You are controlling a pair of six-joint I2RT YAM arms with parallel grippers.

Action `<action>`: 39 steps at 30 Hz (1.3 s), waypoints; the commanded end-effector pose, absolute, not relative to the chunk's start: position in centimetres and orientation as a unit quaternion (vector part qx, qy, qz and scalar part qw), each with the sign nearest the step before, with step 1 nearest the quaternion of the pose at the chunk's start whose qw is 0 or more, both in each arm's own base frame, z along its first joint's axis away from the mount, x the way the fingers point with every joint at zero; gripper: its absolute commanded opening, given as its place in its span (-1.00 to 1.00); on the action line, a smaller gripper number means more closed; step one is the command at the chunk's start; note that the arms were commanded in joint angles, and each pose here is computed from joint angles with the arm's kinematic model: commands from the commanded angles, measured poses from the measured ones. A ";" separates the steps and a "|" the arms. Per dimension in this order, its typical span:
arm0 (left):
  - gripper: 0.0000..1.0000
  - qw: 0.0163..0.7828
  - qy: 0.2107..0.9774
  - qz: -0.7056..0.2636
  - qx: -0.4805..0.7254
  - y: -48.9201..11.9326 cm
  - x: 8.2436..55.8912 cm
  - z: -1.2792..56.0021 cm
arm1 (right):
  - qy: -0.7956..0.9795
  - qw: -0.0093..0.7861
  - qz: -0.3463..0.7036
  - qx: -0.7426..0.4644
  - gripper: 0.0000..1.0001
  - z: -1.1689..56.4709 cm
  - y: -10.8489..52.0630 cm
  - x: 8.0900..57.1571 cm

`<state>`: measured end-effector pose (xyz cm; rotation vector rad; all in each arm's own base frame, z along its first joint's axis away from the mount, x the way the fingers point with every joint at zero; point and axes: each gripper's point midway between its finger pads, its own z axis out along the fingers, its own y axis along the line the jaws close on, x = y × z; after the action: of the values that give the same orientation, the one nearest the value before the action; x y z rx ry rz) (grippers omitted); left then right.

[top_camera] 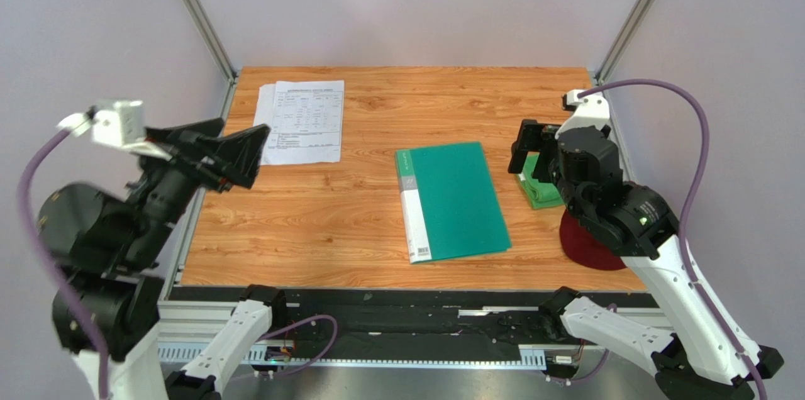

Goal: Put the files into the folder

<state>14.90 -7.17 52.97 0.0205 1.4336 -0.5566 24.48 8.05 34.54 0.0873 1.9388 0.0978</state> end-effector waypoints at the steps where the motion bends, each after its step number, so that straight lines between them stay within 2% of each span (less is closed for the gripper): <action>1: 0.89 0.645 0.712 -0.275 0.042 -9.7 19.0 47.8 | 0.850 0.522 0.071 0.027 1.00 31.7 10.0 24.5; 7: 0.77 0.551 0.773 -0.309 0.055 -13.4 23.6 39.2 | 0.885 0.455 0.099 0.004 1.00 25.2 12.9 24.6; 14: 0.75 0.445 0.824 -0.325 0.133 -22.7 24.4 28.7 | 0.919 0.365 0.149 0.018 1.00 15.5 15.1 22.7; 16: 0.75 0.416 0.839 -0.312 0.161 -25.3 24.8 25.3 | 0.918 0.349 0.182 0.040 1.00 14.4 15.7 21.7; 21: 0.54 0.335 0.869 -0.314 0.183 -30.3 26.3 18.5 | 0.925 0.294 0.208 0.122 0.95 9.1 14.2 19.0; 23: 0.51 0.322 0.879 -0.302 0.178 -31.3 26.6 17.4 | 0.916 0.262 0.264 0.149 0.88 7.6 14.7 18.0; 26: 0.53 0.325 0.886 -0.244 0.225 -33.0 26.0 15.1 | 0.912 0.250 0.266 0.188 0.83 6.2 13.3 17.8; 27: 0.56 0.337 0.895 -0.186 0.228 -32.2 26.3 13.8 | 0.913 0.248 0.259 0.196 0.83 5.7 12.7 17.8; 30: 0.64 0.328 0.901 -0.146 0.245 -32.6 24.5 12.0 | 0.912 0.255 0.239 0.213 0.82 5.6 11.2 18.7; 33: 0.68 0.300 0.920 -0.151 0.200 -31.7 23.2 9.8 | 0.910 0.263 0.243 0.208 0.82 6.4 11.3 19.6; 35: 0.68 0.283 0.930 -0.160 0.172 -31.4 22.3 8.3 | 0.906 0.247 0.285 0.190 0.82 7.1 12.9 19.5; 39: 0.68 0.262 0.931 -0.190 0.167 -31.9 21.2 6.5 | 0.908 0.216 0.299 0.199 0.76 5.4 13.6 18.6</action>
<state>21.01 -31.26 6.65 0.5710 2.5242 -0.4337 17.81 11.95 4.40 0.5877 2.5609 0.6977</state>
